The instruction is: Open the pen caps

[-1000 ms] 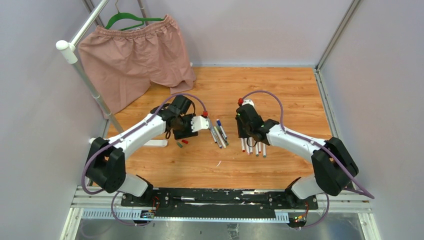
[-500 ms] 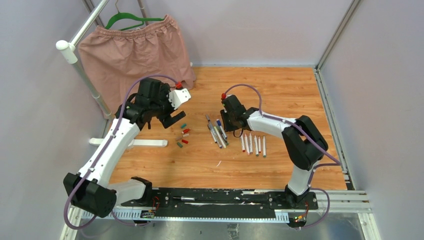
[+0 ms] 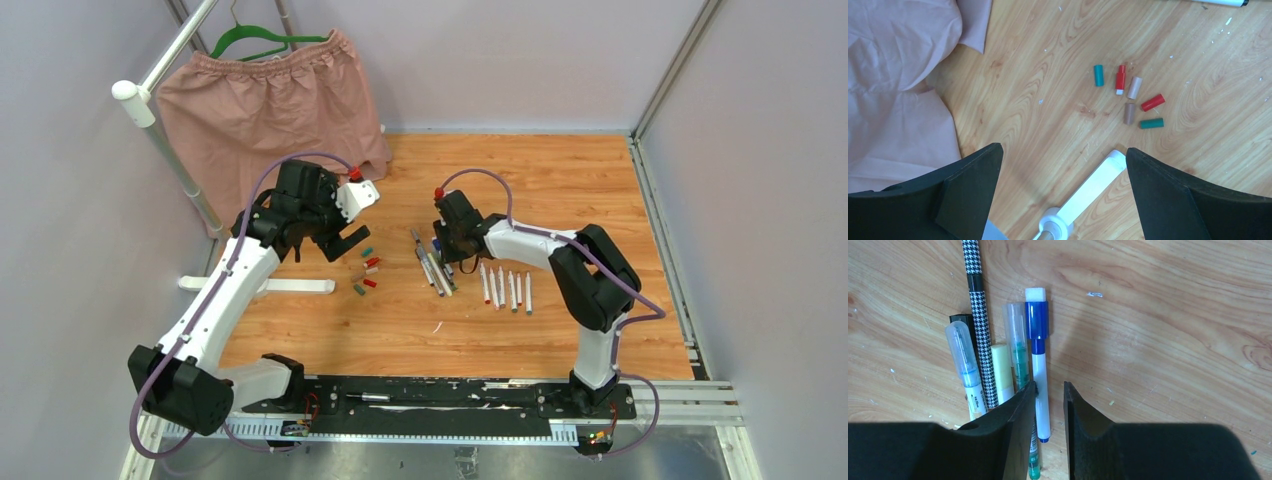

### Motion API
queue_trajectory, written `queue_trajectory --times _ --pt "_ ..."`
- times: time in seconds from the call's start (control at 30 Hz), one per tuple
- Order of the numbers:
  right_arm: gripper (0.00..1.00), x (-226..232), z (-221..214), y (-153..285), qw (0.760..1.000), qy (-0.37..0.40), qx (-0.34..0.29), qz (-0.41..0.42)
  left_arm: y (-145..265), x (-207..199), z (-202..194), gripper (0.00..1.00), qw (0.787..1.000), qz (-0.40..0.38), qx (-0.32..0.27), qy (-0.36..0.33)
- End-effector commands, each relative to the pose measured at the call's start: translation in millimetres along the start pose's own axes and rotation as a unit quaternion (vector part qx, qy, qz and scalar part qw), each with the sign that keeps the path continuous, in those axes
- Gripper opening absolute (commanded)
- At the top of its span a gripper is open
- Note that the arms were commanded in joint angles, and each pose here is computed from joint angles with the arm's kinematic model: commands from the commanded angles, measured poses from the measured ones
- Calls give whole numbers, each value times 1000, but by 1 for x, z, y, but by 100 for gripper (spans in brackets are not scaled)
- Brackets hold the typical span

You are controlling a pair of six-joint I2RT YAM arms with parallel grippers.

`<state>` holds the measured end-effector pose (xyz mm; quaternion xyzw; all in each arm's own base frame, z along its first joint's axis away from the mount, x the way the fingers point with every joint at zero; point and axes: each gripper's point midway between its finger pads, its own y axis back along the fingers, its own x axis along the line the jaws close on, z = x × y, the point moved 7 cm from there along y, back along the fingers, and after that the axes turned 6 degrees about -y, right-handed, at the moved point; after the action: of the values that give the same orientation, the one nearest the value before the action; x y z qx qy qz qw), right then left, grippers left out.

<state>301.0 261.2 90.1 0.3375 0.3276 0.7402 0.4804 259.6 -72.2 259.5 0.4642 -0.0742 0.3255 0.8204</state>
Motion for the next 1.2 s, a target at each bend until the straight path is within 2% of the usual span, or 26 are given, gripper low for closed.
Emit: queue_trajectory --times 0.0,0.2,0.27,0.43,0.63,0.73,0.83,1.0,1.17 --pt "31 -6 -16 -13 999 27 30 -32 4 -3 0 100 1000 -4 -6 16" --pt "34 -4 -23 -17 997 54 34 -53 3 -2 2 100 1000 -7 -10 17" --pt "28 -5 -24 -17 996 53 34 -58 3 -2 3 100 1000 -8 -13 18" --pt "1 -8 -15 0 997 49 12 -62 0 -5 3 100 999 -22 -20 15" --pt "0 -7 9 37 999 37 -24 -21 -19 -24 0 100 995 -93 -41 13" --pt "0 2 17 60 998 44 -29 38 -18 -32 6 100 990 -122 -76 11" --pt "0 21 21 92 988 68 -22 136 -10 -40 14 100 982 -145 -119 -7" --pt "0 54 17 140 945 84 11 315 14 -59 20 100 965 -156 -160 -134" --pt "0 74 13 167 902 69 58 422 29 -67 29 100 946 -133 -188 -228"
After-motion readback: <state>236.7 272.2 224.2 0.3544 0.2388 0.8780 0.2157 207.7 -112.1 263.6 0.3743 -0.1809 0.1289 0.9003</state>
